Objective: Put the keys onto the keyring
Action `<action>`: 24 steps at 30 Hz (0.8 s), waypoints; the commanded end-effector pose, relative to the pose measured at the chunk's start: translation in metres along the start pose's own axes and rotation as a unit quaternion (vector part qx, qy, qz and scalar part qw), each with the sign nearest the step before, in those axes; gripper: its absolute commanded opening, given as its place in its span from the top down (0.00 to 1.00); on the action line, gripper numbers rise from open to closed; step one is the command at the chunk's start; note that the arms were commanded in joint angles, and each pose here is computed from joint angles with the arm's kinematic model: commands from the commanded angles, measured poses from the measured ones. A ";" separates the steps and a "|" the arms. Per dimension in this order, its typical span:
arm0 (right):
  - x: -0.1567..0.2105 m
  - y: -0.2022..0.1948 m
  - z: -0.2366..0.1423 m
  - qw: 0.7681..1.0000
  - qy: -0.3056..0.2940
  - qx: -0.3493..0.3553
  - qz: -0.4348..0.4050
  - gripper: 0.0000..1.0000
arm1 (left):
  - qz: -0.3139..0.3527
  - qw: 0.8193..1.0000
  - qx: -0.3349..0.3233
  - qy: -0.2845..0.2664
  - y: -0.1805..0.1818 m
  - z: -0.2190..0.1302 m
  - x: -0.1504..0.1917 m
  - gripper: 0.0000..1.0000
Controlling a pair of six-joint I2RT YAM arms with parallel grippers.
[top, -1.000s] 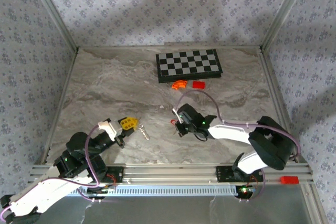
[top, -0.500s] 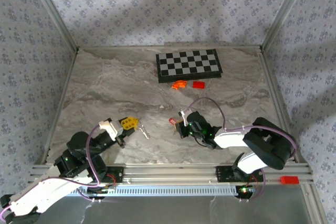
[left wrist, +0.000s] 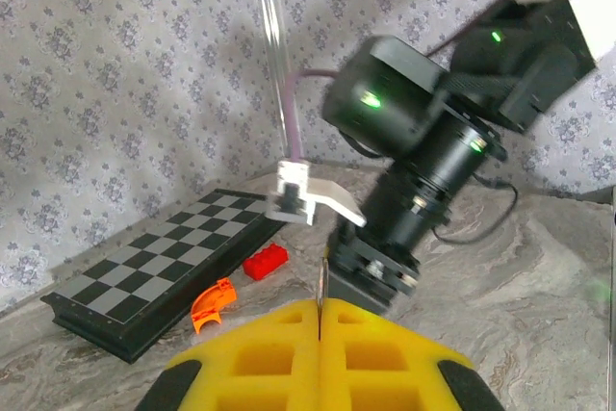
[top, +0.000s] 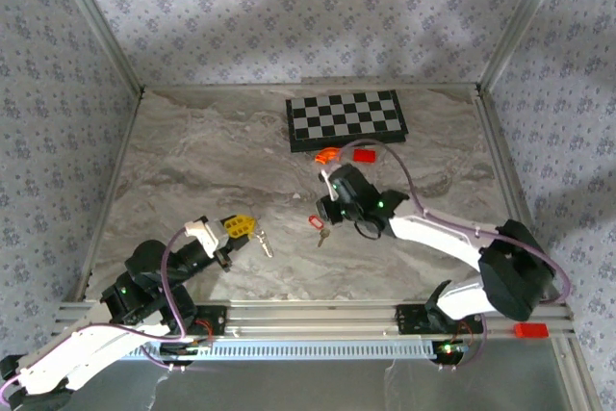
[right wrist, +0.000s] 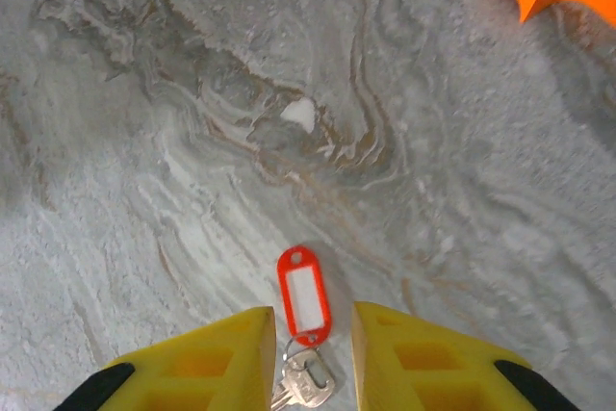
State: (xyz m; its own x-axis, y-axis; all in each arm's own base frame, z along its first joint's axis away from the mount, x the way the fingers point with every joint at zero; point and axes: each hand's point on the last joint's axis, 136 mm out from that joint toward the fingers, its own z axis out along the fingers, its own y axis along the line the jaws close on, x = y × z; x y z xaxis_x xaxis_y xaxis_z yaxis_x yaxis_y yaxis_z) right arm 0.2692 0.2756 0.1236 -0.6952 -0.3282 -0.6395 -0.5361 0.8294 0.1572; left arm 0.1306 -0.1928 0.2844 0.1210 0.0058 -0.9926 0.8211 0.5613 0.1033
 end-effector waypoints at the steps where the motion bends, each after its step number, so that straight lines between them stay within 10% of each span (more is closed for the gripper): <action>1: 0.053 -0.011 -0.001 0.985 0.164 0.037 -0.025 0.72 | -0.008 1.000 -0.009 -0.026 0.004 -0.005 -0.020 1.00; 24: 0.082 0.021 0.058 0.950 0.290 0.063 -0.096 0.85 | -0.003 0.998 -0.057 -0.023 0.020 -0.009 -0.013 1.00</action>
State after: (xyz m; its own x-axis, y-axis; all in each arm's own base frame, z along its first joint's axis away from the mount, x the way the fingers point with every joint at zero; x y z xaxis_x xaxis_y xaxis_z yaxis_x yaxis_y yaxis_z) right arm 0.2302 0.2948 0.0324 -0.7722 -0.6161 -0.1553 -0.6225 0.7825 -0.0094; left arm 0.1422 -0.1782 0.2838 0.1135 0.0105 -0.9935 0.7594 0.6438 0.0936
